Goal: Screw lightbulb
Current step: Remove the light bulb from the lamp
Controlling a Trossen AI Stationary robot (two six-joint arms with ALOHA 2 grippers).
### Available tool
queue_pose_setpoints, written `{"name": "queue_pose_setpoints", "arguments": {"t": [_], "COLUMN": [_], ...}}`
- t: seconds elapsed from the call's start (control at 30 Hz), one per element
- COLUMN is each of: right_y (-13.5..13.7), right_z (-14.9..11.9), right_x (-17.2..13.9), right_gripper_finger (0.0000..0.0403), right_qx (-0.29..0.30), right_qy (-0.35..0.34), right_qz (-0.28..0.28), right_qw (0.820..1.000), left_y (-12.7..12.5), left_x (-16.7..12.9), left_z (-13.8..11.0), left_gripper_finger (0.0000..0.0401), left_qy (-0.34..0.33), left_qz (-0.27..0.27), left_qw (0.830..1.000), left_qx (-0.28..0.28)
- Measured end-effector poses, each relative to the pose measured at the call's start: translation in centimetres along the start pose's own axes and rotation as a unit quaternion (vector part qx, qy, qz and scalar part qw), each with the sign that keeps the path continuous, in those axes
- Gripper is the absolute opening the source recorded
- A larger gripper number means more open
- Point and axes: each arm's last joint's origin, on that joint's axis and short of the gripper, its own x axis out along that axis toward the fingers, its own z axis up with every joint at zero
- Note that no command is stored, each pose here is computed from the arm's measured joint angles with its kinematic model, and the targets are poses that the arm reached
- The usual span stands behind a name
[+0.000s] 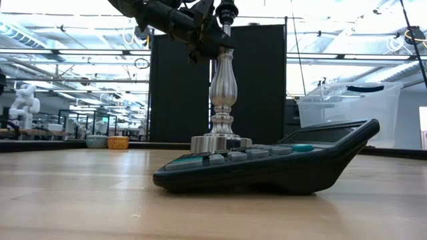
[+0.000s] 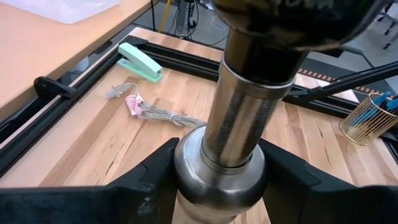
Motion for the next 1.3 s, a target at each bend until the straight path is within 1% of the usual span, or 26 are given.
{"name": "queue_pose_setpoints", "arguments": {"t": [0.17,0.3,0.37,0.53,0.63,0.77,0.87,1.1,1.3], "right_y": [0.7,1.5,1.8,2.3,2.5,2.8,2.7,2.7,2.7], "right_z": [-1.6,-2.6,-2.9,-3.5,-3.8,-3.8,-3.7,-3.7,-3.6], "right_x": [0.8,1.8,2.3,3.4,3.9,4.1,4.2,4.3,4.3], "right_gripper_finger": [0.038,0.038,0.038,0.0379,0.0379,0.0376,0.0353,0.0249,0.0245], "right_qx": [0.013,-0.003,-0.011,-0.027,-0.031,-0.035,-0.033,-0.039,-0.049], "right_qy": [-0.017,-0.026,-0.032,-0.048,-0.053,-0.059,-0.061,-0.061,-0.061], "right_qz": [0.003,0.001,-0.004,-0.039,-0.042,-0.033,-0.032,-0.026,-0.02], "right_qw": [1.0,1.0,0.999,0.998,0.997,0.997,0.997,0.997,0.997], "left_y": [0.0,0.0,0.0,0.0,0.1,0.1,0.1,0.1,0.1], "left_x": [0.0,0.0,0.0,0.0,0.0,0.0,0.0,0.0,0.0], "left_z": [0.0,0.0,0.0,0.0,0.0,0.0,0.0,-0.1,-0.1], "left_gripper_finger": [0.0177,0.0177,0.0177,0.0177,0.0177,0.0177,0.0177,0.0177,0.0177], "left_qy": [0.0,0.0,0.0,0.001,0.0,-0.001,0.0,0.003,0.002], "left_qz": [0.001,0.003,0.004,0.004,0.006,0.007,0.008,0.011,0.014], "left_qw": [1.0,1.0,1.0,1.0,1.0,1.0,1.0,1.0,1.0], "left_qx": [0.0,0.0,0.0,-0.003,-0.007,-0.008,-0.009,-0.01,-0.01]}}
